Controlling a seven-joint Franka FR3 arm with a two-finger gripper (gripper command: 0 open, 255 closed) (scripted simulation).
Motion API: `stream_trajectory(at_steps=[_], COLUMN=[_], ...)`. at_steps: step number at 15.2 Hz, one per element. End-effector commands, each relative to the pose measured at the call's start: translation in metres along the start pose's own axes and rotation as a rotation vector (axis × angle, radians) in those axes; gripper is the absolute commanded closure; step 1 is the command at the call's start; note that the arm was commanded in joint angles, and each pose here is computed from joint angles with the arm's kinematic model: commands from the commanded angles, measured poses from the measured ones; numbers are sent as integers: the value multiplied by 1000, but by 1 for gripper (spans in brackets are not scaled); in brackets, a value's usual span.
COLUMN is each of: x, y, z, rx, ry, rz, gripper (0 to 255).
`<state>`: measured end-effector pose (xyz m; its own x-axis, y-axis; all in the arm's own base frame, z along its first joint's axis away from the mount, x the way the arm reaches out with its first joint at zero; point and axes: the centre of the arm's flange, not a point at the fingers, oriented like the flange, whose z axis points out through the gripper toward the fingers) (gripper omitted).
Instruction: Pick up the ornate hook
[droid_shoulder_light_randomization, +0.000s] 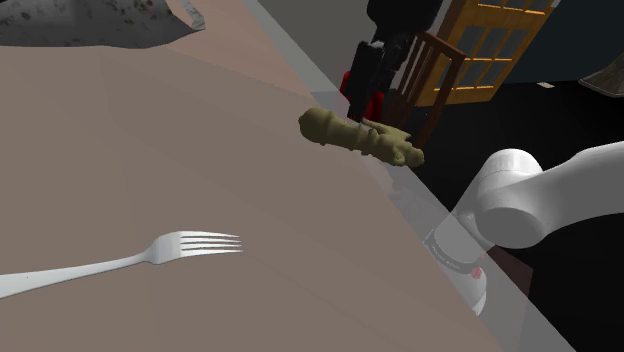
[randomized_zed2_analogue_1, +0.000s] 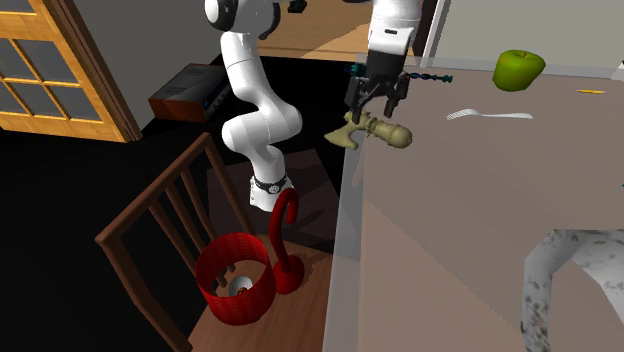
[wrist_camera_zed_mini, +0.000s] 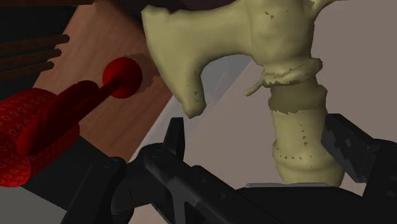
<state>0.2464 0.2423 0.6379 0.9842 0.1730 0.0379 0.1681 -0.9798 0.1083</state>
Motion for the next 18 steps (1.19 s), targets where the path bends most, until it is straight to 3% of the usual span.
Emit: stream_trajectory(at_steps=[1, 11, 12, 18], x=[-7, -10, -10, -10], y=[-28, -39, -39, -39], z=[-3, 36, 36, 36], rx=[-18, -22, -22, -22], ry=[-7, -8, -8, -8], rz=[-22, -27, -27, -27], gripper=[0, 0, 255, 255])
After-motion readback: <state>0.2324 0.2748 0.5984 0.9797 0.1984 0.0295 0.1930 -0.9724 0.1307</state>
